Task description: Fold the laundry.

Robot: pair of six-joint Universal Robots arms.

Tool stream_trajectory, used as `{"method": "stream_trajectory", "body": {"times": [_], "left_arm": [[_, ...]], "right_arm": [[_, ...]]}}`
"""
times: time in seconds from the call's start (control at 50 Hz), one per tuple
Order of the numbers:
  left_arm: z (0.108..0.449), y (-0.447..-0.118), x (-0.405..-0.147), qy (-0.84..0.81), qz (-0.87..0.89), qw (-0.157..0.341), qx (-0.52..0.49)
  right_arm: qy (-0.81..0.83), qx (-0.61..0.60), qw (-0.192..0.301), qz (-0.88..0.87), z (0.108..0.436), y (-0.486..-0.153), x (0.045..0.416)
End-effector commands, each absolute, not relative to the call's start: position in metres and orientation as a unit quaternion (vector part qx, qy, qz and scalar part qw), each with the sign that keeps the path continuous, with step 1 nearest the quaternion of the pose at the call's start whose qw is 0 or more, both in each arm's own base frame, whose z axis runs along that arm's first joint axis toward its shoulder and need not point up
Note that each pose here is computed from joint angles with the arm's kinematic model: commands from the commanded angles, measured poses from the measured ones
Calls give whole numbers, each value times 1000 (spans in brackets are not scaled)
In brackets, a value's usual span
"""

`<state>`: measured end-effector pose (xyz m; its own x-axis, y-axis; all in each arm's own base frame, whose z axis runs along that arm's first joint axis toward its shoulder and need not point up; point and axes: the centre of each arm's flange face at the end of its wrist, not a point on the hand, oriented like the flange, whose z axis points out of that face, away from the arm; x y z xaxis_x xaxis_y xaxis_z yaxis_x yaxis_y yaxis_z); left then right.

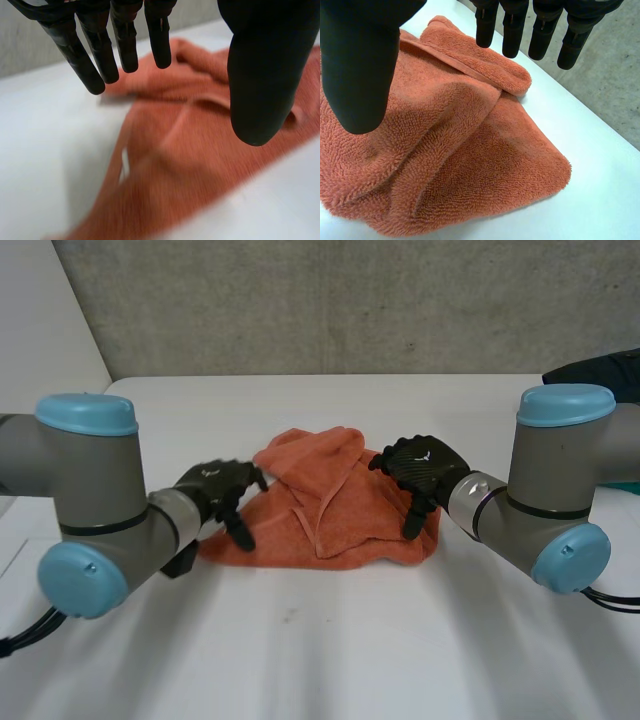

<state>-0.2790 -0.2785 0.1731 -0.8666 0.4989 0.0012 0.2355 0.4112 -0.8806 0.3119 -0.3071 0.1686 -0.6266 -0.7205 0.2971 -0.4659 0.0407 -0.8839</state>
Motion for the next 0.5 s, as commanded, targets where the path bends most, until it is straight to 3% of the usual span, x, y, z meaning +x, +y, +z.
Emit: {"method": "stream_trajectory", "body": {"times": [0.02, 0.16, 0.5], "left_arm": [[164, -256, -252, -876, 433, 36, -211], [148, -262, -250, -852, 468, -14, -234], [141, -272, -259, -833, 494, -19, -248]], "right_arm": [[715, -415, 113, -551, 169, -306, 310], [716, -419, 116, -547, 166, -302, 312], [721, -419, 114, -540, 166, -299, 307]]}}
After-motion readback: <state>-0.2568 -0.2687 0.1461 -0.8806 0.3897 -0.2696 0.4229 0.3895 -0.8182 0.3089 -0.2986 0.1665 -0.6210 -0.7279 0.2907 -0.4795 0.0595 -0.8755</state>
